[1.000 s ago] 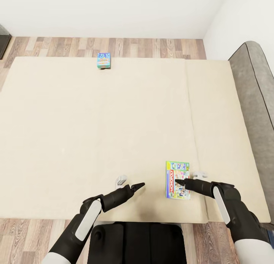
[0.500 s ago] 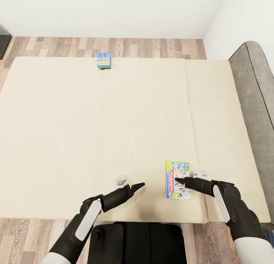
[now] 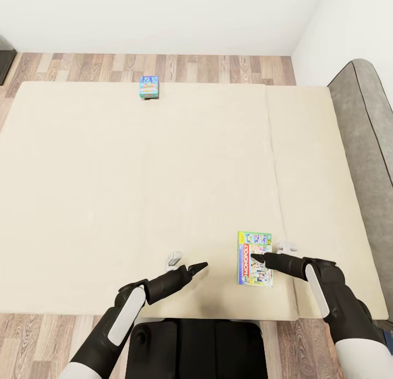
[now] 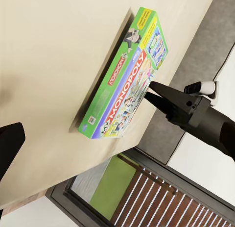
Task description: Put all the toys in the child's room - the three board games (two on the bed and one on the table), the two jigsaw puzzles on the table, and the tennis ball on the table - inside the toy box on the table in the child's room.
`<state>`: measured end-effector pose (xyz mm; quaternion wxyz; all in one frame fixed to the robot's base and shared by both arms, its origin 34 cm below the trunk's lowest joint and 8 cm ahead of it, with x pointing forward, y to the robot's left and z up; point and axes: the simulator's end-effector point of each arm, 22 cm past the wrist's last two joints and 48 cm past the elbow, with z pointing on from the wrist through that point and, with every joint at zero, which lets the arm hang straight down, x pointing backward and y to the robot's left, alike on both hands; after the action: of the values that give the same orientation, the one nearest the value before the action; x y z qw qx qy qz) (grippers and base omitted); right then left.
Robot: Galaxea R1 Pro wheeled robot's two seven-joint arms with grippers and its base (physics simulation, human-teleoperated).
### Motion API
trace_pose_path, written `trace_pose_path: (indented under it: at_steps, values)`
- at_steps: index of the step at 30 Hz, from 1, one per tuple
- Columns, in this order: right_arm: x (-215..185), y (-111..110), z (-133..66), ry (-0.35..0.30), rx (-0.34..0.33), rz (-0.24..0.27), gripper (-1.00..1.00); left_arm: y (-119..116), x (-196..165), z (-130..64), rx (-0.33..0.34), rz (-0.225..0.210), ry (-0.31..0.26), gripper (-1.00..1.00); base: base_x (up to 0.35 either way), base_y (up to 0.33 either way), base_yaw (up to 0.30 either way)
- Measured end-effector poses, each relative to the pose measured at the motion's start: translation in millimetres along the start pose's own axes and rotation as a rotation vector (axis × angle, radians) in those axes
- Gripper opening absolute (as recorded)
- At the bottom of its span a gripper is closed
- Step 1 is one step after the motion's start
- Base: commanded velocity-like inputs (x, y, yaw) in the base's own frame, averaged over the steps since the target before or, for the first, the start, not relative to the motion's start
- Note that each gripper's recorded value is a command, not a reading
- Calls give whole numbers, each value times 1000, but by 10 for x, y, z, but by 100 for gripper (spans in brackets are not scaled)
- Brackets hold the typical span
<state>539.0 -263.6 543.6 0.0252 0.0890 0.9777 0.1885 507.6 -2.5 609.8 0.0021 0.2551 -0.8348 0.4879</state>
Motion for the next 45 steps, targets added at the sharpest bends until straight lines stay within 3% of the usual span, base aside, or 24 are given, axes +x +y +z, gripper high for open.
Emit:
trace_pose_path:
  at_steps: [36, 45]
  values:
    - [-10, 2, -1, -2, 0, -1, 100, 0, -1, 0, 0, 0, 0, 100, 0, 1, 0]
    - [-9, 0, 0, -1, 0, -1, 100, 0, 0, 0, 0, 0, 0, 100, 0, 145, 0]
